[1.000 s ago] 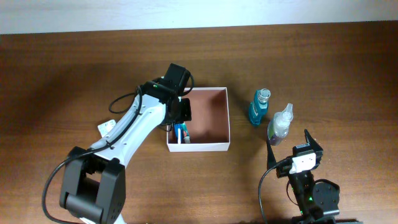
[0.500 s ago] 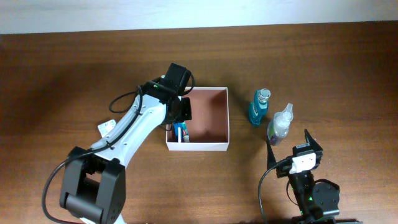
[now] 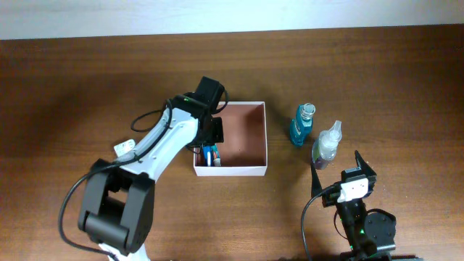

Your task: Pack container

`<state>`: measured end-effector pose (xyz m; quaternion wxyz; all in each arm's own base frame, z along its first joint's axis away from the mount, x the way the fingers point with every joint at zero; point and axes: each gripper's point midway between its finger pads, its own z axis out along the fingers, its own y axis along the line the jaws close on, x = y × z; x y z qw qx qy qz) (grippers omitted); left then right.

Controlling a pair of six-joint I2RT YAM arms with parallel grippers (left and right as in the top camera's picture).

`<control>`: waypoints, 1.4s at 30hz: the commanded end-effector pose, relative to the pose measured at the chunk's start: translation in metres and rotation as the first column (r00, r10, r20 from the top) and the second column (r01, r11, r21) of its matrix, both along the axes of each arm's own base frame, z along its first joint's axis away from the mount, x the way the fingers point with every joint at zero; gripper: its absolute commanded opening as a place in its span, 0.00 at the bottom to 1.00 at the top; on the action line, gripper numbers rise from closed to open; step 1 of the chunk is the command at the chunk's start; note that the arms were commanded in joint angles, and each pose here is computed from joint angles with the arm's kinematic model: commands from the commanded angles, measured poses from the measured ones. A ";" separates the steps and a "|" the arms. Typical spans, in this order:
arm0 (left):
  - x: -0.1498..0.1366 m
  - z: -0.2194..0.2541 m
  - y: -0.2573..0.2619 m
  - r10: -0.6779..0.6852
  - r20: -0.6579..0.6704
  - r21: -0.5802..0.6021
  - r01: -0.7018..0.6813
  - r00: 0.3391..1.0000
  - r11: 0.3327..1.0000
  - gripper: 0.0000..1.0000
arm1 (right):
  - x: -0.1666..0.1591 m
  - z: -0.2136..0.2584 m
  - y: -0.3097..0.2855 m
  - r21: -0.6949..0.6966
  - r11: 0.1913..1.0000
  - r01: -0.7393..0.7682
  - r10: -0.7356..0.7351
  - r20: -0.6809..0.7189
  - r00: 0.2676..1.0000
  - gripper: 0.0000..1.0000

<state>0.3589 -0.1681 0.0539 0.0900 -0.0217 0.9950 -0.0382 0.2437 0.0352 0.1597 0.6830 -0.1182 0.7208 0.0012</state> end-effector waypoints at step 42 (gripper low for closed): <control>-0.032 0.126 0.144 0.276 0.066 0.122 -0.282 0.959 0.952 0.26 | 0.000 -0.002 0.000 -0.004 1.000 0.001 -0.001 -0.003 1.000 0.98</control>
